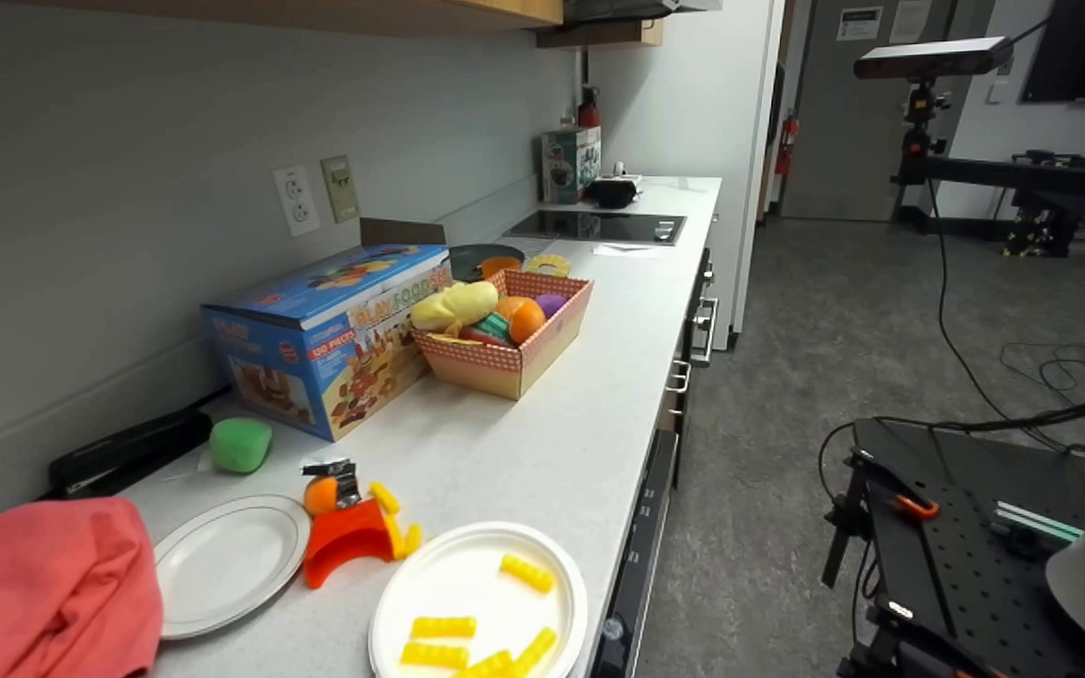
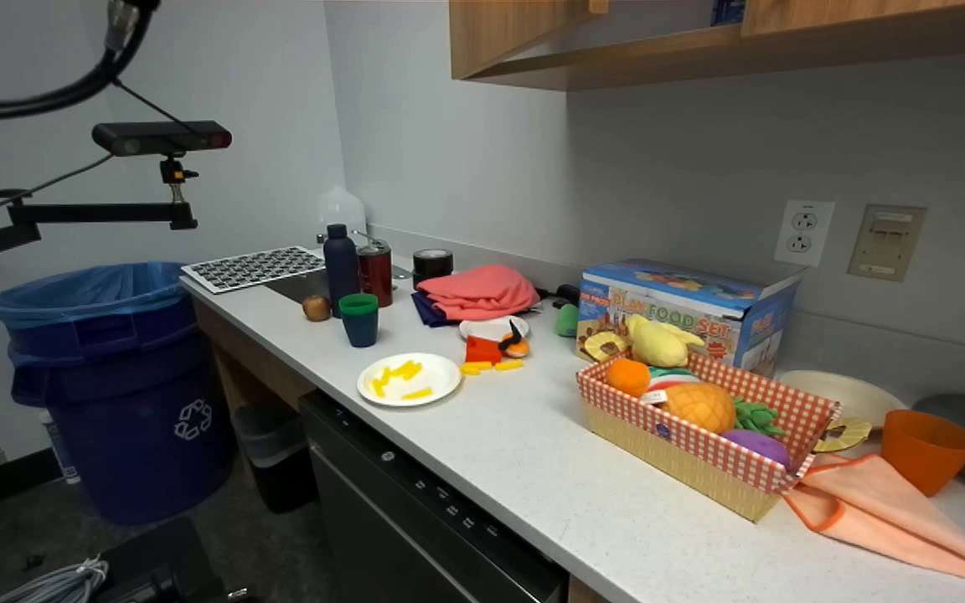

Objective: Open the left cabinet door

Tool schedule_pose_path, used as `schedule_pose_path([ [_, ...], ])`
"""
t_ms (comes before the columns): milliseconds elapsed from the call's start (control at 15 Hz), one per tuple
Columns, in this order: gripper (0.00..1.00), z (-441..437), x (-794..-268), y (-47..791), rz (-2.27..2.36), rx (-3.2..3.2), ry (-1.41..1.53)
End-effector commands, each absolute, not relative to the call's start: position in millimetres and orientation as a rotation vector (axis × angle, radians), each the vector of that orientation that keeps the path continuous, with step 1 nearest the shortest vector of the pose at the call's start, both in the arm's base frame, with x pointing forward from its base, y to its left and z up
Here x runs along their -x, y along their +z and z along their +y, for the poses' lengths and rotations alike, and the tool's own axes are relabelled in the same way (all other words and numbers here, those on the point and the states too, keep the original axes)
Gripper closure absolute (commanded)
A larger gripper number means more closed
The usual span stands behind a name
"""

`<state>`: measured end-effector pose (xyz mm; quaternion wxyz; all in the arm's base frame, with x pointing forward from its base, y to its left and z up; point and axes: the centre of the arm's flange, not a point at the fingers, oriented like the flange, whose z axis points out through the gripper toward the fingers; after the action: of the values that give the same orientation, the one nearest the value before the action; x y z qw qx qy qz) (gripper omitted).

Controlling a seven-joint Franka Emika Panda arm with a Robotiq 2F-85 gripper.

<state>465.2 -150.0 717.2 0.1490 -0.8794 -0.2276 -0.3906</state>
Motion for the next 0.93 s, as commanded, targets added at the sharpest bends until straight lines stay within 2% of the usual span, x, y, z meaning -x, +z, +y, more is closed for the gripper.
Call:
schedule_pose_path([
  [0,0.0,-122,-450,729,-0.751,2.388,-0.987],
  [333,0.0,-106,-418,724,-0.82,2.341,-0.789],
  [867,0.0,-58,-390,741,-1.001,2.265,-0.741],
])
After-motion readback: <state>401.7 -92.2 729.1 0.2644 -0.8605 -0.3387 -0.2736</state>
